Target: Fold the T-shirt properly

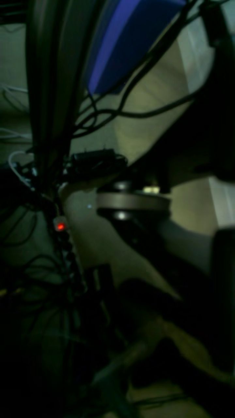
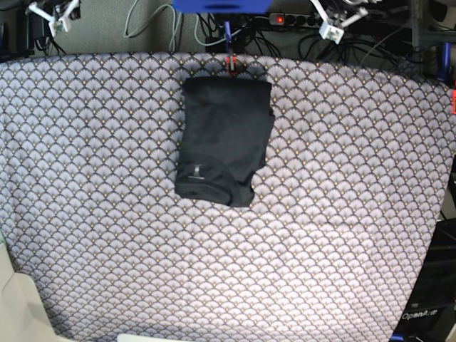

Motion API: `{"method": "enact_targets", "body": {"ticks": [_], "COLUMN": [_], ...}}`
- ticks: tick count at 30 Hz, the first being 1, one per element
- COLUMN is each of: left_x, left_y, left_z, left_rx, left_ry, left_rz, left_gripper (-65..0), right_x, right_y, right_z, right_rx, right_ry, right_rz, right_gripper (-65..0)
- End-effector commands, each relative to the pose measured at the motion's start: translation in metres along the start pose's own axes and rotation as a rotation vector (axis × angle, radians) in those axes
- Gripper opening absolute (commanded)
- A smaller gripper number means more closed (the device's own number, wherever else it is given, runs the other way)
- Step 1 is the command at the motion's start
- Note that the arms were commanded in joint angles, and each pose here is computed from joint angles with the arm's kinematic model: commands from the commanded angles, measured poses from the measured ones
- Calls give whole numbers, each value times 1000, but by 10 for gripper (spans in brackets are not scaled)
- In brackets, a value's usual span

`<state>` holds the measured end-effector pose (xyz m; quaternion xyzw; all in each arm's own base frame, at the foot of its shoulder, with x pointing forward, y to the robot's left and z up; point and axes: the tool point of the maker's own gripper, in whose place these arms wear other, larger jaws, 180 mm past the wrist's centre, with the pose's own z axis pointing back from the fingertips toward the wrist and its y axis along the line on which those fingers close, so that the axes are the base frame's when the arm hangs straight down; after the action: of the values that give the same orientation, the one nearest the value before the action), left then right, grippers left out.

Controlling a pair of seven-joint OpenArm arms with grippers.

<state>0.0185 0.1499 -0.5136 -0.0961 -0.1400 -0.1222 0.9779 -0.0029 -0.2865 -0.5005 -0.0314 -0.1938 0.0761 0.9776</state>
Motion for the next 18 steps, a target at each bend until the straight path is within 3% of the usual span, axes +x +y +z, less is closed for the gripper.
{"method": "enact_targets", "body": {"ticks": [1, 13, 18], "left_x": [-4, -79, -100], "left_y": [-2, -26, -23], "left_z": [-3, -69, -89], "left_rx": [-5, -43, -42], "left_ry": [-3, 101, 125], "left_rz": [-8, 154, 228], "left_gripper": [-650, -650, -650], "right_x": [-3, -55, -71], "right_y": [-9, -11, 23], "right_z": [1, -52, -71], "right_rx": [-23, -50, 46], "right_ry": [-13, 64, 90], "right_rz": [-7, -257, -318], "right_gripper": [-650, -650, -650]}}
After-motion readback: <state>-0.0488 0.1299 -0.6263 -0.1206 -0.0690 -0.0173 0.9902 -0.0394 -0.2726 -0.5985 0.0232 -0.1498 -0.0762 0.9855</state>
